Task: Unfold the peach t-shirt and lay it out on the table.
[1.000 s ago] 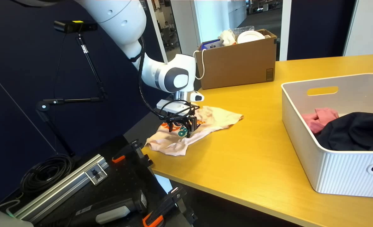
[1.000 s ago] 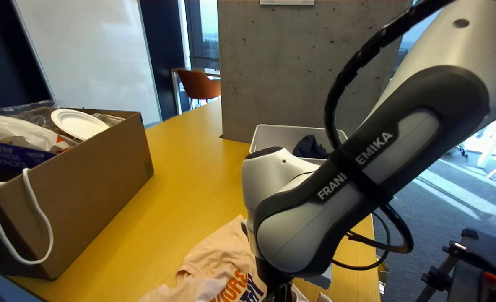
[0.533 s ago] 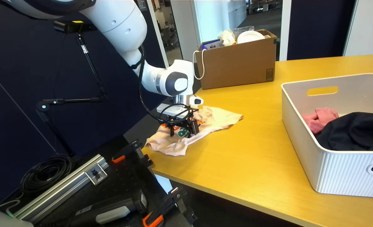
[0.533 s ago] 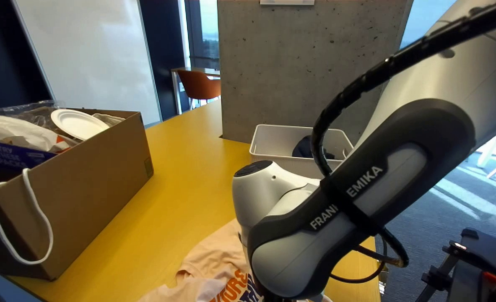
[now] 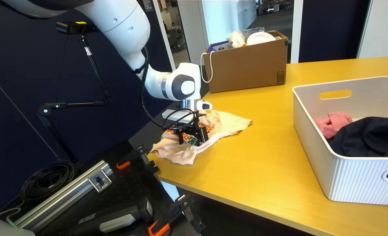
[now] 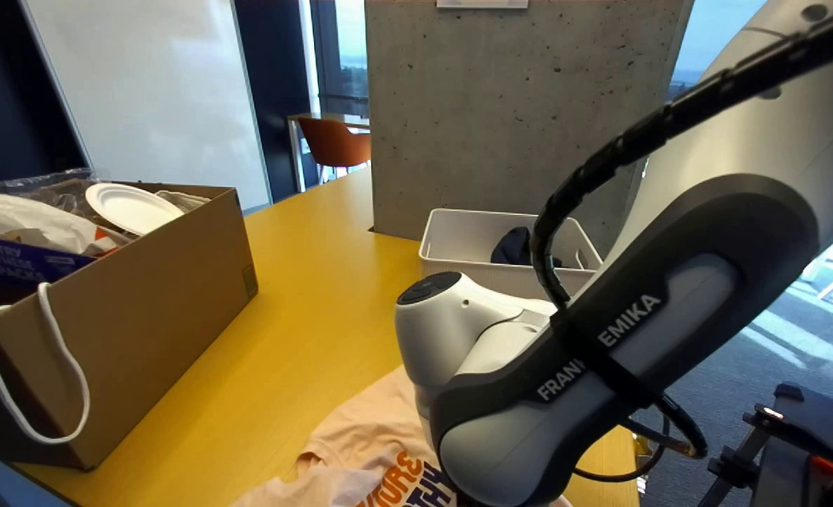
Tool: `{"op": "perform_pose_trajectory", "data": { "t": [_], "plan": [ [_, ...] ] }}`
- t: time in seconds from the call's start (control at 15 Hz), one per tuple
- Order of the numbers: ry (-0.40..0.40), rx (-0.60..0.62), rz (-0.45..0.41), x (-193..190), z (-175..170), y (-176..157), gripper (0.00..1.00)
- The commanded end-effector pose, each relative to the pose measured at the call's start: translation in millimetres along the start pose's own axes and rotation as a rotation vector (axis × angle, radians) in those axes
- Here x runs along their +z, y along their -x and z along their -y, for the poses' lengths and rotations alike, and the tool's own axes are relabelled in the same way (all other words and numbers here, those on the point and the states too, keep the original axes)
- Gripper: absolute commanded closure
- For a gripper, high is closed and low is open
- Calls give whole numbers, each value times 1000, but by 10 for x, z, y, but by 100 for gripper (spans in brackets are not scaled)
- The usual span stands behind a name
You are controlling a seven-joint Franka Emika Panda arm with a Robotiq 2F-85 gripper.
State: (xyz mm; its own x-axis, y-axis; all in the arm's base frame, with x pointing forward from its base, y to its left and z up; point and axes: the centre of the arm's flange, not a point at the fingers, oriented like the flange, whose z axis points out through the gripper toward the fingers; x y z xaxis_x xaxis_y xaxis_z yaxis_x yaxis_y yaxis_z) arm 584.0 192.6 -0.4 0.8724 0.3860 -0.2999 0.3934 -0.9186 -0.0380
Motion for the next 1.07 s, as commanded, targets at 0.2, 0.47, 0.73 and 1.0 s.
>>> {"op": "perform_pose_trajectory", "data": {
  "t": [0.2,0.47,0.73,1.0],
  "plan": [
    [61,91,-51,103,-630,155,0],
    [83,146,-74,148,-929,323,0],
    [91,215,-103,178,-1277,578,0],
    [97,287,-127,158,-1660,825,0]
  ]
}}
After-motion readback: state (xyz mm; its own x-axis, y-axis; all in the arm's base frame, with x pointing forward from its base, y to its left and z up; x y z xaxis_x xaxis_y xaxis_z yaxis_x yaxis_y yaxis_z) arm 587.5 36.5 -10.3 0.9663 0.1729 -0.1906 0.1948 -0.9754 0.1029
